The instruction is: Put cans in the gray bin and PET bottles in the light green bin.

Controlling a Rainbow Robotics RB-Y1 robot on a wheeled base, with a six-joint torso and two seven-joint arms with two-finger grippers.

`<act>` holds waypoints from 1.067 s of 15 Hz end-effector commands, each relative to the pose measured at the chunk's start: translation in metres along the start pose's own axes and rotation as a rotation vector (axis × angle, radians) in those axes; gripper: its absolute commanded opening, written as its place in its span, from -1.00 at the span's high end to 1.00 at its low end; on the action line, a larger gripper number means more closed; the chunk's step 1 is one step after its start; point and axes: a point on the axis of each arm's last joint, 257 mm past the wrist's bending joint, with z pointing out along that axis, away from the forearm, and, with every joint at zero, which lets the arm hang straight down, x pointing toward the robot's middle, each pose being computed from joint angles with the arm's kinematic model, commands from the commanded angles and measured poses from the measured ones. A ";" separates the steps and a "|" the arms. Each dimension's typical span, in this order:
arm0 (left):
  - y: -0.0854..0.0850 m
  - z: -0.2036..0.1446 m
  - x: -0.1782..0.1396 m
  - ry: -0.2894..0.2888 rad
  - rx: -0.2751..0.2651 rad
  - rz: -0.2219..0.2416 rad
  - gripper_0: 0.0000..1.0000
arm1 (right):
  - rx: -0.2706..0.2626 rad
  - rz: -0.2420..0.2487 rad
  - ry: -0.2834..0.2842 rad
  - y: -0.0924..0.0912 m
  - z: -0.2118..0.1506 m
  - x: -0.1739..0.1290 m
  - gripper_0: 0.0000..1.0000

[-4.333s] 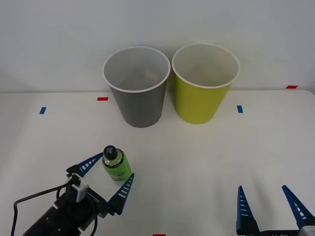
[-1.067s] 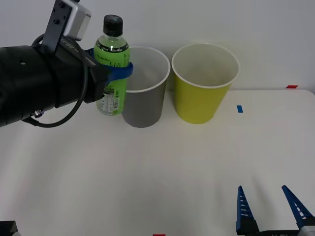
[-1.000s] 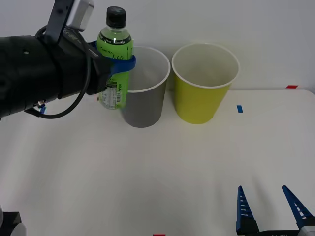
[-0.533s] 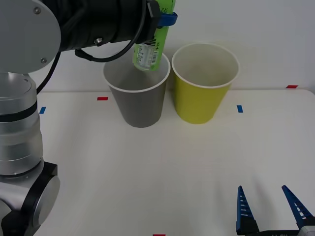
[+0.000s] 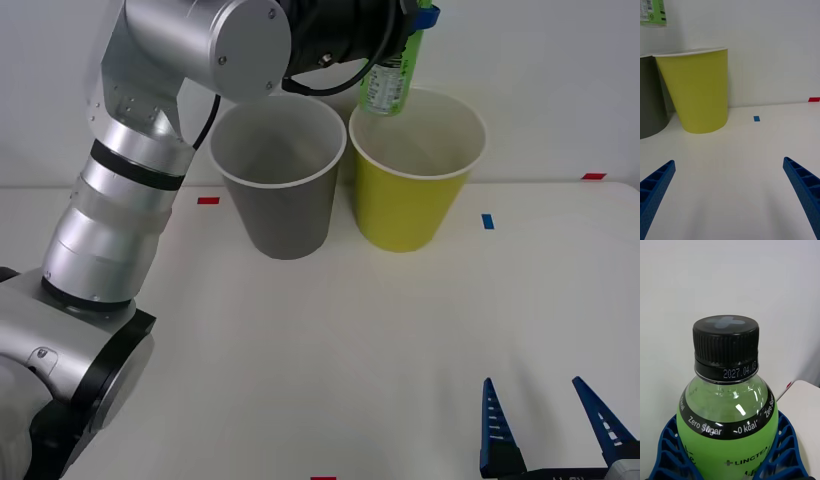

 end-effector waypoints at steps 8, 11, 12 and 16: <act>-0.044 0.063 0.019 -0.082 0.046 -0.054 1.00 | 0.000 0.000 0.000 0.000 0.000 0.000 -1.00; -0.051 0.065 0.019 -0.084 0.052 -0.051 1.00 | 0.000 0.000 0.000 0.000 0.000 0.000 -1.00; -0.049 0.065 0.020 -0.083 0.047 -0.044 1.00 | 0.000 0.000 0.000 0.000 0.000 0.000 -1.00; -0.045 0.064 0.021 -0.080 0.035 -0.021 1.00 | 0.000 0.000 0.000 0.000 0.000 0.000 -1.00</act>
